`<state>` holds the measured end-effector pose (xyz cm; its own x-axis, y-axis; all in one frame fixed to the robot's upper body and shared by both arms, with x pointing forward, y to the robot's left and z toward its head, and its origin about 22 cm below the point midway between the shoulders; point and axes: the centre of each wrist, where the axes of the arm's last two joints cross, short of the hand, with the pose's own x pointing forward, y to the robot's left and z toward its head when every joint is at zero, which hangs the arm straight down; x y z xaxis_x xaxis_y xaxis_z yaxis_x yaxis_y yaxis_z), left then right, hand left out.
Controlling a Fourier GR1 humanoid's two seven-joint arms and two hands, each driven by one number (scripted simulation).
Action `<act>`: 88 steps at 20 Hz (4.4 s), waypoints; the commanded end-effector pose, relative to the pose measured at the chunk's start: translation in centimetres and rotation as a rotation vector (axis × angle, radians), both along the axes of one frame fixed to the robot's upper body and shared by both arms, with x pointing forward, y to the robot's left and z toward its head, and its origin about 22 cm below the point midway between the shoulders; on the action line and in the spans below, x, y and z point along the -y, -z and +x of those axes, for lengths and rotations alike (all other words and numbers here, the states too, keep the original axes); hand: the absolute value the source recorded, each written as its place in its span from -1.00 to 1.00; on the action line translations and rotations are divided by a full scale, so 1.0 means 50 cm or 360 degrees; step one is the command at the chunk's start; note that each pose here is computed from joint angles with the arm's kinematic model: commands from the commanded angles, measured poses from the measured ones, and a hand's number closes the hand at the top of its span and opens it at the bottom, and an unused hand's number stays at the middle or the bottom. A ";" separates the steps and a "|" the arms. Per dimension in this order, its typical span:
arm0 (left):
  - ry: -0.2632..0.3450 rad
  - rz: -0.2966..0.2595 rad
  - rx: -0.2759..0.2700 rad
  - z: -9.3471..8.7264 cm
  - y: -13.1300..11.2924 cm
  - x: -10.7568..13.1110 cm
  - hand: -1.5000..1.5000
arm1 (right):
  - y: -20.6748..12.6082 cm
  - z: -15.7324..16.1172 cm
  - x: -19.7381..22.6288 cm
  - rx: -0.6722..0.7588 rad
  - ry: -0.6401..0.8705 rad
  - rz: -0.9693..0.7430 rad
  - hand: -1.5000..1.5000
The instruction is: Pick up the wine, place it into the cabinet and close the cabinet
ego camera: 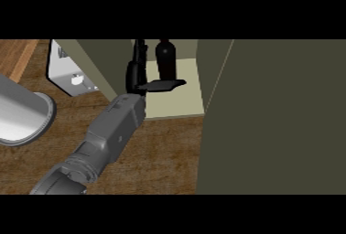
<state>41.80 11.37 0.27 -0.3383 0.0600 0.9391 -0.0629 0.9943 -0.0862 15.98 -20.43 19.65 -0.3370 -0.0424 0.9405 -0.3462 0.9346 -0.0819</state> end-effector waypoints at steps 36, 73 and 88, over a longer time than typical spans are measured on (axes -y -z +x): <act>0.0080 -0.0247 -0.0012 -0.395 -0.020 0.113 -1.00 | -0.045 -0.032 0.026 0.0046 0.0129 0.0044 -1.00; 0.0205 -0.0226 0.0126 -0.574 -0.122 -0.250 -1.00 | 0.022 -0.107 -0.046 -0.0399 -0.0587 -0.0002 1.00; 0.0158 -0.0168 0.0097 -0.555 -0.183 -0.404 -1.00 | 0.005 -0.155 -0.183 -0.0283 -0.0861 -0.0082 1.00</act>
<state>13.87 29.82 8.65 -0.3849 0.2013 0.9008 0.0340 0.9784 -0.2041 11.03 -13.06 17.89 -0.0660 -0.0306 0.9974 -0.7173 0.6962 -0.0261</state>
